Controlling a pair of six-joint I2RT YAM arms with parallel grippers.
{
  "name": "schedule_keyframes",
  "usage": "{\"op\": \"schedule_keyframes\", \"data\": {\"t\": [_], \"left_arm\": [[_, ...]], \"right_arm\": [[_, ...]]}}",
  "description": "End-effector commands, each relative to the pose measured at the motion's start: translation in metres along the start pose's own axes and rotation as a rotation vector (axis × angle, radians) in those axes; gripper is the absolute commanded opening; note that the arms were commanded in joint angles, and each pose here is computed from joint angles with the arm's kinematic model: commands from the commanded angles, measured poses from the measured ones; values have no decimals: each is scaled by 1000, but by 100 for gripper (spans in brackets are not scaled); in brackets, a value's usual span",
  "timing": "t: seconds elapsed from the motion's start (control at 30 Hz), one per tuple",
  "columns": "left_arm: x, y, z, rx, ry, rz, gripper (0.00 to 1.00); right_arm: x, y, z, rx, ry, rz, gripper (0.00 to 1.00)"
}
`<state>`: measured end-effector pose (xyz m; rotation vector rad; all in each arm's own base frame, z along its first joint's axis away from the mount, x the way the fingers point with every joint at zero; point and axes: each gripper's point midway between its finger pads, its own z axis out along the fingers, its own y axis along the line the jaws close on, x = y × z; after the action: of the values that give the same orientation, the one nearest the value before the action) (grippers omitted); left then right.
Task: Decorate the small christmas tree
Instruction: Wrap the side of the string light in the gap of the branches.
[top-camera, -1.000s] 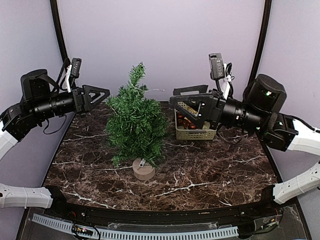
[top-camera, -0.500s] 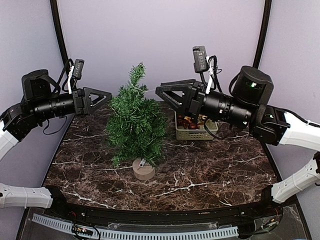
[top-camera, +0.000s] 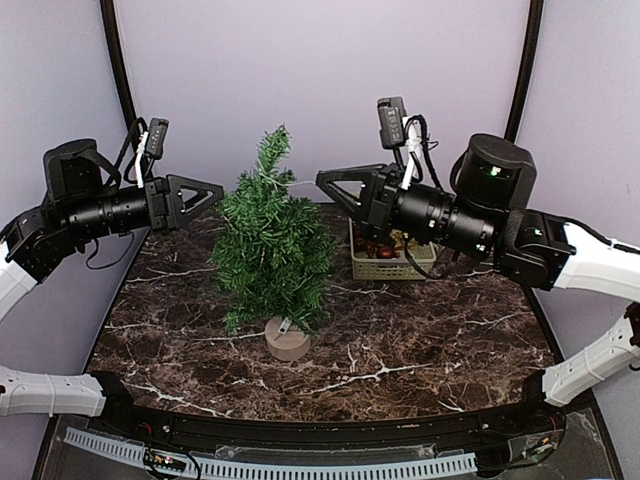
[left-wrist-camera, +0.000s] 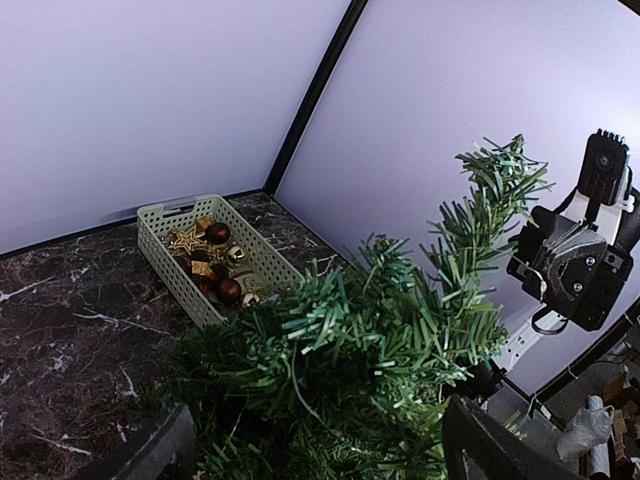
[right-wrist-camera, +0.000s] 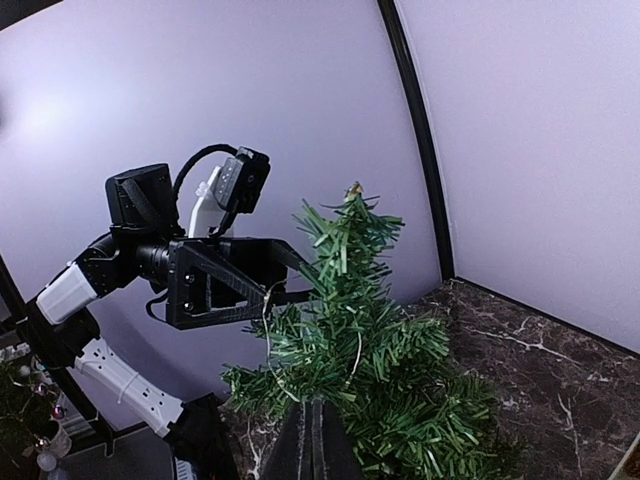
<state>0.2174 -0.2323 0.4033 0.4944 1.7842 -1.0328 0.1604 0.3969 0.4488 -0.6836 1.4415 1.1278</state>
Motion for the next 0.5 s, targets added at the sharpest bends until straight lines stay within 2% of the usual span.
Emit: {"op": "schedule_keyframes", "data": {"t": [0.0,0.27,0.47], "left_arm": [[0,-2,-1,9,-7,16,88],[2,-1,1,9,-1,13,88],[2,-2,6,20,6,13,88]], "right_arm": [[-6,-9,2,65,-36,12,0],[-3,-31,17,105,-14,-12,0],[7,-54,33,51,34,21,0]]}}
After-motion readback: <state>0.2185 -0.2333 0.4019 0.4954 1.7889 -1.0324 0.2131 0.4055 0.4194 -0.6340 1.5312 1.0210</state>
